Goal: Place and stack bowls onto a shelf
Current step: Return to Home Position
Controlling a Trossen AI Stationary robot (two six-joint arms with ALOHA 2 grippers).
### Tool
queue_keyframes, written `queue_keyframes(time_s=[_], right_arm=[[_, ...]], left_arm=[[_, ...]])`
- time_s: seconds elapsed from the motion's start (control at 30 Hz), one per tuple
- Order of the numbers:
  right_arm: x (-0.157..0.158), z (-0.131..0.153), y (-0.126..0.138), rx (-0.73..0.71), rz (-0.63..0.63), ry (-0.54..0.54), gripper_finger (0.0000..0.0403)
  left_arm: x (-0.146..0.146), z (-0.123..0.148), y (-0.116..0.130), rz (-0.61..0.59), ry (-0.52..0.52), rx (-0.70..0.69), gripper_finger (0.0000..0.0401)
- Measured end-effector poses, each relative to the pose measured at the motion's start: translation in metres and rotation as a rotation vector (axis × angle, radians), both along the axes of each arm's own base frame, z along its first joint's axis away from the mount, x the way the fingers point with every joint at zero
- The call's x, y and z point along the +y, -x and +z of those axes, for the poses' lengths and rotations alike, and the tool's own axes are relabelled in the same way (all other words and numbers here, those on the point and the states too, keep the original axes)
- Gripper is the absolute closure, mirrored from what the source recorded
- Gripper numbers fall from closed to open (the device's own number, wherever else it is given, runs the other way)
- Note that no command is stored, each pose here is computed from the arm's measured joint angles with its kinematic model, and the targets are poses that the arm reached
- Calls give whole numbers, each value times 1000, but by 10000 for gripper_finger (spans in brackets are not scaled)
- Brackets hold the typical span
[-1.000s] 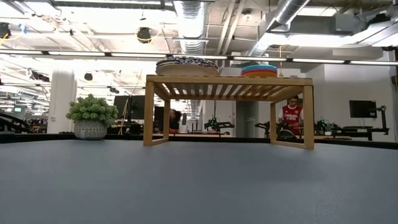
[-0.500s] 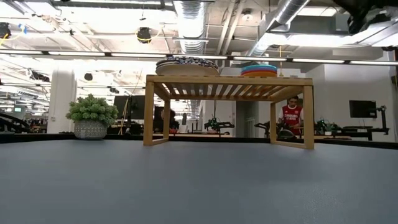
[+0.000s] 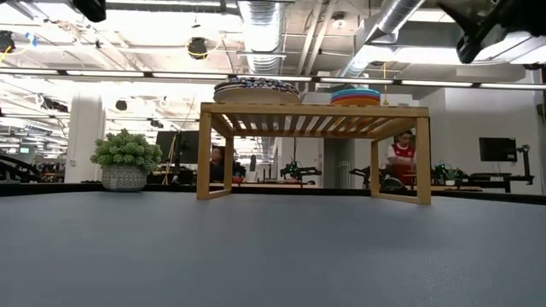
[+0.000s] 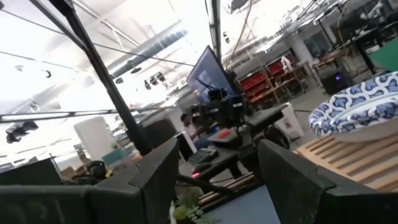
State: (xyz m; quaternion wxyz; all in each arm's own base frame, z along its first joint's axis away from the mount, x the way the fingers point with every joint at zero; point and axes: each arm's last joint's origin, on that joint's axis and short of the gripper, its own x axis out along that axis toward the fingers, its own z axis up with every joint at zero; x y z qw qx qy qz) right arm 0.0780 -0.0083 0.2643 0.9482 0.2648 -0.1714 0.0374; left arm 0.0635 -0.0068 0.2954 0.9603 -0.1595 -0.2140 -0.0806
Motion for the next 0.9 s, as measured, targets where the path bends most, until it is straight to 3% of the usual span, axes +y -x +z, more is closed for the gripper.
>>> queue_keyframes(time_s=[0.27,0.5,0.67,0.9], right_arm=[[13,-22,-13,79,-15,85,154],[21,-25,-11,6,55,256,154],[14,-25,0,-3,-9,253,154],[8,-25,1,62,-51,225,154]], left_arm=[[0,-10,4,-7,-24,75,205],[0,-11,12,9,-102,48,205],[2,-19,8,53,-98,139,205],[2,-19,8,71,-95,143,205]])
